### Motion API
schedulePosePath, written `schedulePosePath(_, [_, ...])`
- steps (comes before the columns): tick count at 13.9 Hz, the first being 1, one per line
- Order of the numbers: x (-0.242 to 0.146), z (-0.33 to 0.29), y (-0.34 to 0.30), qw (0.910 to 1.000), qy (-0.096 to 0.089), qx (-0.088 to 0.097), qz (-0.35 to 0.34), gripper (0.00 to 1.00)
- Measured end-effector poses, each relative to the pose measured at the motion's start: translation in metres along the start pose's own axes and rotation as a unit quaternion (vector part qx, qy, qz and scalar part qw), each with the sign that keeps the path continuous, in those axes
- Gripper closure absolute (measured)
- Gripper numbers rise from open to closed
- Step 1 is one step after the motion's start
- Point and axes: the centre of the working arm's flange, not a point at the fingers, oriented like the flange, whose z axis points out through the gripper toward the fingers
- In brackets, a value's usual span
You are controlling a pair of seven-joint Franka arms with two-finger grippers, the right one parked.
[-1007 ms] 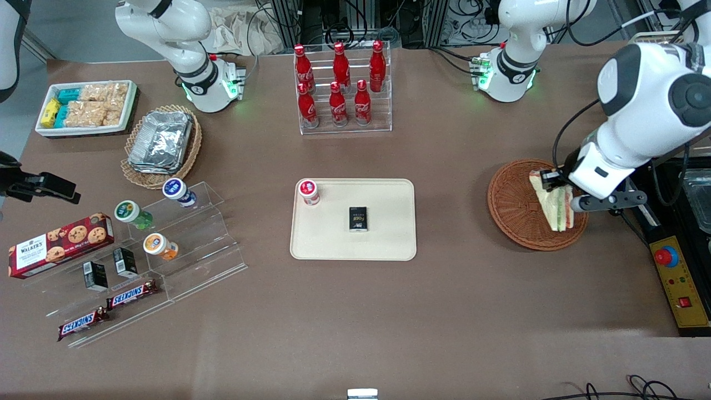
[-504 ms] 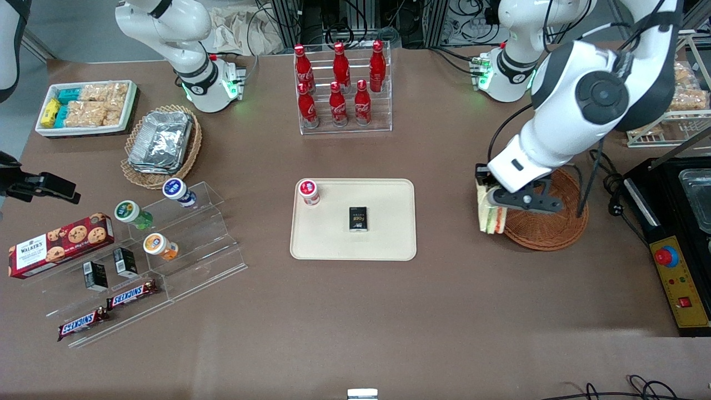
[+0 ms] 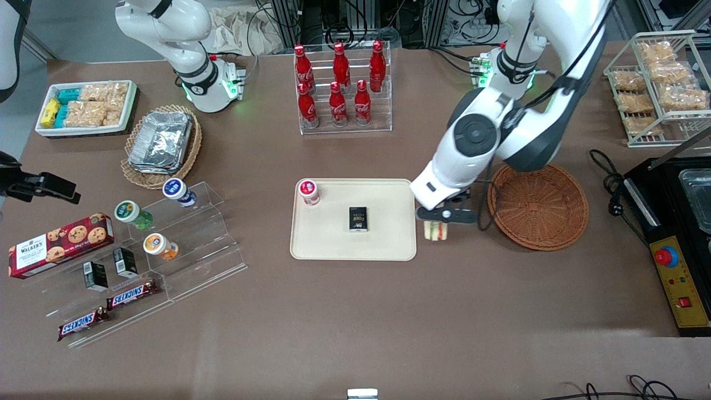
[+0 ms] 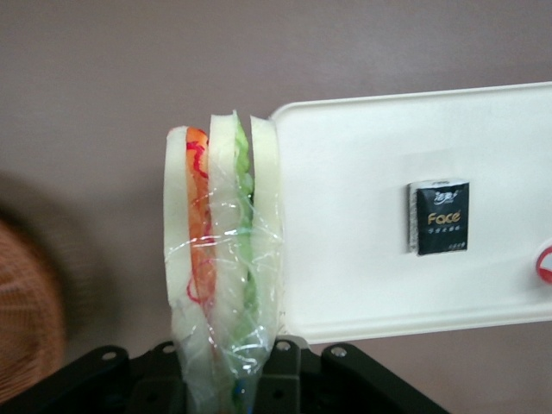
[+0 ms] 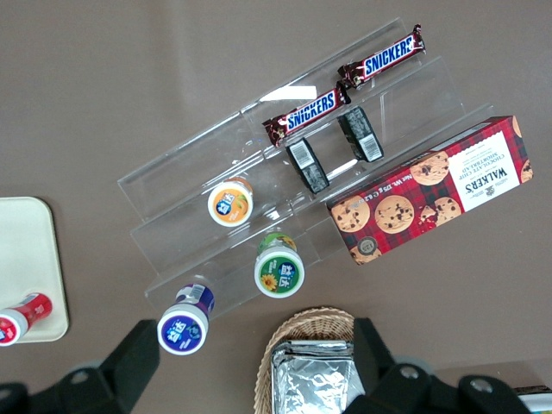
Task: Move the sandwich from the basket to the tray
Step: 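Carry the sandwich over the cream tray beside the tissue pack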
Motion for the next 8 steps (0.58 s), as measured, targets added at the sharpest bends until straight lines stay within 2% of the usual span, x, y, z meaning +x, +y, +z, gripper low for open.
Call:
schedulePosePath(5, [0.017, 0.06, 0.01, 0.9997, 0.012, -0.019, -0.008, 0.78])
schedulePosePath(8, [0.016, 0.096, 0.024, 0.9996, 0.024, -0.009, -0.009, 0.78])
